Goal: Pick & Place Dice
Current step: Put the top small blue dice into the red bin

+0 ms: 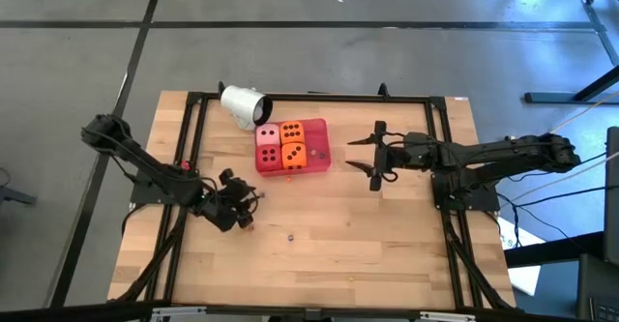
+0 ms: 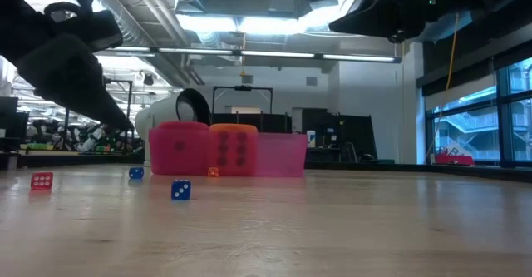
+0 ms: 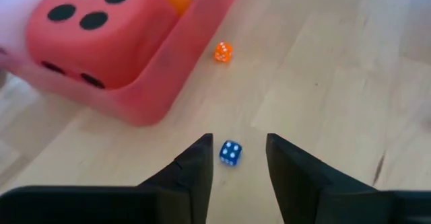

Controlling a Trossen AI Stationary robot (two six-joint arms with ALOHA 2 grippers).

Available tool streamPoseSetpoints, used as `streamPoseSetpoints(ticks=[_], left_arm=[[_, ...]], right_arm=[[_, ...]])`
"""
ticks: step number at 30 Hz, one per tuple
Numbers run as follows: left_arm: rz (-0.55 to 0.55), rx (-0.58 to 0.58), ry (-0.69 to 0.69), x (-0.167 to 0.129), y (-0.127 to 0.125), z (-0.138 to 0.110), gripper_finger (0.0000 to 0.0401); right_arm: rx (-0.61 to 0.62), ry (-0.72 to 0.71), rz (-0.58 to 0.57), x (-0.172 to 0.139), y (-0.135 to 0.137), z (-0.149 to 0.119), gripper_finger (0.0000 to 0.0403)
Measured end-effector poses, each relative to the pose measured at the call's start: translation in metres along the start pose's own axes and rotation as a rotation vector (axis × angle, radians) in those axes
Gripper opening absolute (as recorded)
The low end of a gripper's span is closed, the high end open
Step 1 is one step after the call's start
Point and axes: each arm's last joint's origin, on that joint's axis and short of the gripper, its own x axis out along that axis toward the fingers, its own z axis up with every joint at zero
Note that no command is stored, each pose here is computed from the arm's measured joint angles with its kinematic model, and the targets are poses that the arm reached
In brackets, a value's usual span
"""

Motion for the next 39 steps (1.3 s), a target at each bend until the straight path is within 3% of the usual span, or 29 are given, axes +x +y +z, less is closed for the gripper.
streamPoseSetpoints(ticks=[9, 21, 26, 39], left_arm=[[0.021, 0.089, 0.056, 0.023, -0.003, -0.005, 0.0176], [0.059, 0.089, 0.149, 0.054, -0.003, -0.018, 0.0179], [0.071, 0.089, 0.164, 0.057, -0.001, -0.019, 0.0165], [0.055, 0.084, 0.165, 0.057, -0.002, -0.019, 0.0084]], right_arm=[[-0.004, -0.014, -0.007, 0.000, -0.001, 0.001, 0.0242], [0.000, -0.014, -0.006, 0.000, -0.001, 0.001, 0.0242], [0.000, -0.014, -0.006, 0.000, -0.001, 0.001, 0.0242], [0.000, -0.014, -0.004, 0.000, -0.001, 0.001, 0.0242]])
